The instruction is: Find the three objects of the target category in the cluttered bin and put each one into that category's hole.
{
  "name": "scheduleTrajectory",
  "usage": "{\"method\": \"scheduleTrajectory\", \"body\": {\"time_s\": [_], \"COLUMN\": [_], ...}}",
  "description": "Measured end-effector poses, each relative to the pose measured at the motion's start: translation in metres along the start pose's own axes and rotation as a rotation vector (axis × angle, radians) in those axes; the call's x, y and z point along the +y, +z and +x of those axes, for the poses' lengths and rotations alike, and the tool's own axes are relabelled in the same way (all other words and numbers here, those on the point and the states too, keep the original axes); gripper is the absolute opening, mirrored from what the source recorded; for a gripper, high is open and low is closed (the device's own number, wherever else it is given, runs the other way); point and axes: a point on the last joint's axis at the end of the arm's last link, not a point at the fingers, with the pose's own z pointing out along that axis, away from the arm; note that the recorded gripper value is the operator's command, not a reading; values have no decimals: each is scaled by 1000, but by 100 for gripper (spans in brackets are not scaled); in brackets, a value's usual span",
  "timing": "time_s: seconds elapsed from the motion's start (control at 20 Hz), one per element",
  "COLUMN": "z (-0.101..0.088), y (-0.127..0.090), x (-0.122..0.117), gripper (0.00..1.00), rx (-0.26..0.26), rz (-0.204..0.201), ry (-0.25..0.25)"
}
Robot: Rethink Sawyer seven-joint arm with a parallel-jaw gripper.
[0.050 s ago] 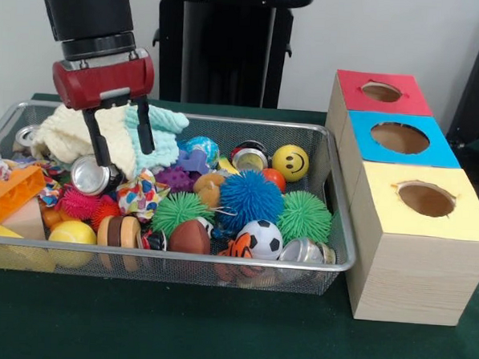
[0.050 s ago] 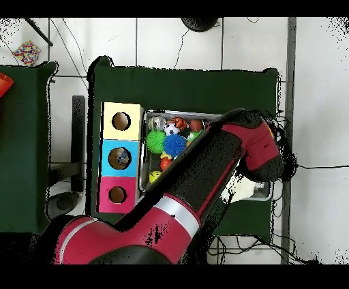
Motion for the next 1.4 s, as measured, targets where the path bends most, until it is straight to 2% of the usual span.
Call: {"method": "scheduleTrajectory", "body": {"time_s": [0.55, 0.9, 1.2, 1.4], "z": [4, 7, 7, 10], "y": [11, 34, 46, 50], "x": [6, 17, 32, 41], "gripper": [100, 100, 100, 100], "rx": [10, -22, -47, -43], "rz": [-17, -64, -156, -217], "ry": [1, 24, 36, 33]}}
